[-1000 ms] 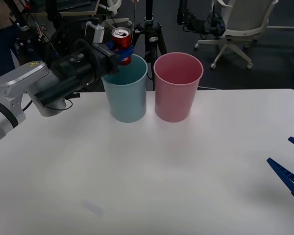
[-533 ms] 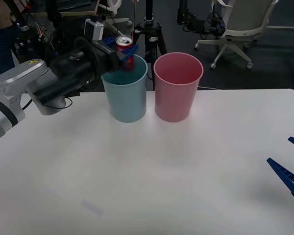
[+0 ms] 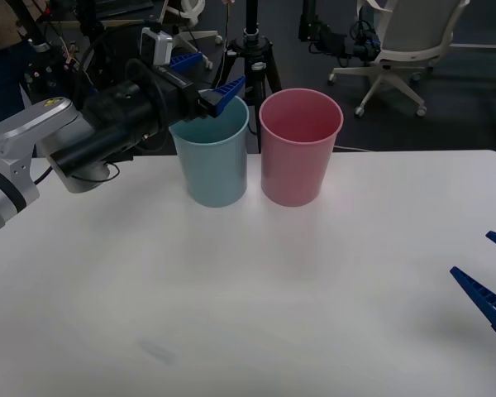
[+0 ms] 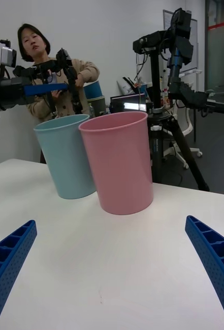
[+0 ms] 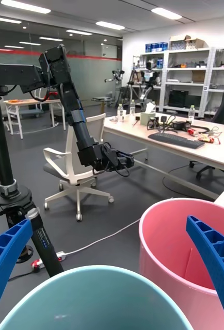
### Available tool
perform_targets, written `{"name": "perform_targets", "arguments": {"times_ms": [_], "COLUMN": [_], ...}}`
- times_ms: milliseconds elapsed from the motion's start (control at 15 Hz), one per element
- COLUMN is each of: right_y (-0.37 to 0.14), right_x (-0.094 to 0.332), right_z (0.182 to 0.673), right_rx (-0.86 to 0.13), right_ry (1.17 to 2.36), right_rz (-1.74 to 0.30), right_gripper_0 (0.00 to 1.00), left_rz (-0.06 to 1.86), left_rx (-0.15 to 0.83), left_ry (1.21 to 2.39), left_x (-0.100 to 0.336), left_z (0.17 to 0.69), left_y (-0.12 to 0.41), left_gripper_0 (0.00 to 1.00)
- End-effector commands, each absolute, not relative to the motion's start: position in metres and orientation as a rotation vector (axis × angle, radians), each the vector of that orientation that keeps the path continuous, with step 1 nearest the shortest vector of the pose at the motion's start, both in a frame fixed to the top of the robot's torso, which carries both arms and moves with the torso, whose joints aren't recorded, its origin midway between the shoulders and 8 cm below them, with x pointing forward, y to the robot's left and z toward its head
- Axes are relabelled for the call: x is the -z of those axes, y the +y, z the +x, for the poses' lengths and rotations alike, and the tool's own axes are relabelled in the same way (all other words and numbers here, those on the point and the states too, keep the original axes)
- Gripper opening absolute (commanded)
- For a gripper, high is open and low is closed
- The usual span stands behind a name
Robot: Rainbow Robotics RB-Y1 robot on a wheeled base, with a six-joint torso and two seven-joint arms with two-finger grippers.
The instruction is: Grasp the object on the table and drop it into the matching bin: aluminum can to the light blue bin, PET bottle to the pink bin.
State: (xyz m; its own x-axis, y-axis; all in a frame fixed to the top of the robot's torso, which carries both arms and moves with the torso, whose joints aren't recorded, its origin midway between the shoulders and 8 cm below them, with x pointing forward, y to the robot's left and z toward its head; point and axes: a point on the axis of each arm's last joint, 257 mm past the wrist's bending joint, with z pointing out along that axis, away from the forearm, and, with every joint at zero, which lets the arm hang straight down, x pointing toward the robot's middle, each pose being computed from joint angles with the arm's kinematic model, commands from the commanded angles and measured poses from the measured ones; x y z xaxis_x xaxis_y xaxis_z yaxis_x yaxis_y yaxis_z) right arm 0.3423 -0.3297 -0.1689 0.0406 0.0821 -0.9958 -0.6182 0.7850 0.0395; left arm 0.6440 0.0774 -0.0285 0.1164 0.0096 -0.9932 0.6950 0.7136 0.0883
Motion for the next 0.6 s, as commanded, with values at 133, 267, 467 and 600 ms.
{"name": "perform_targets", "arguments": {"times_ms": [133, 267, 467, 600], "right_y": [-0.33, -0.33, -0.33, -0.33], "right_x": [0.169, 0.169, 0.169, 0.169], "right_z": [0.342, 0.342, 0.342, 0.342], "right_rx": [-0.567, -0.567, -0.567, -0.567], "right_ry": [1.441, 1.441, 1.441, 1.441], "right_rz": [-0.465, -0.465, -0.465, -0.465], "right_gripper_0": [1.0, 1.0, 1.0, 1.0], "left_rz": [0.638, 0.639, 0.651, 0.661], "left_rx": [0.551, 0.554, 0.552, 0.565], "left_ry": [1.38, 1.377, 1.378, 1.381], "left_x": [0.028, 0.027, 0.025, 0.02], "left_z": [0.644, 0.644, 0.64, 0.631], "left_y": [0.079, 0.079, 0.088, 0.095], "left_gripper_0": [1.0, 1.0, 1.0, 1.0]}}
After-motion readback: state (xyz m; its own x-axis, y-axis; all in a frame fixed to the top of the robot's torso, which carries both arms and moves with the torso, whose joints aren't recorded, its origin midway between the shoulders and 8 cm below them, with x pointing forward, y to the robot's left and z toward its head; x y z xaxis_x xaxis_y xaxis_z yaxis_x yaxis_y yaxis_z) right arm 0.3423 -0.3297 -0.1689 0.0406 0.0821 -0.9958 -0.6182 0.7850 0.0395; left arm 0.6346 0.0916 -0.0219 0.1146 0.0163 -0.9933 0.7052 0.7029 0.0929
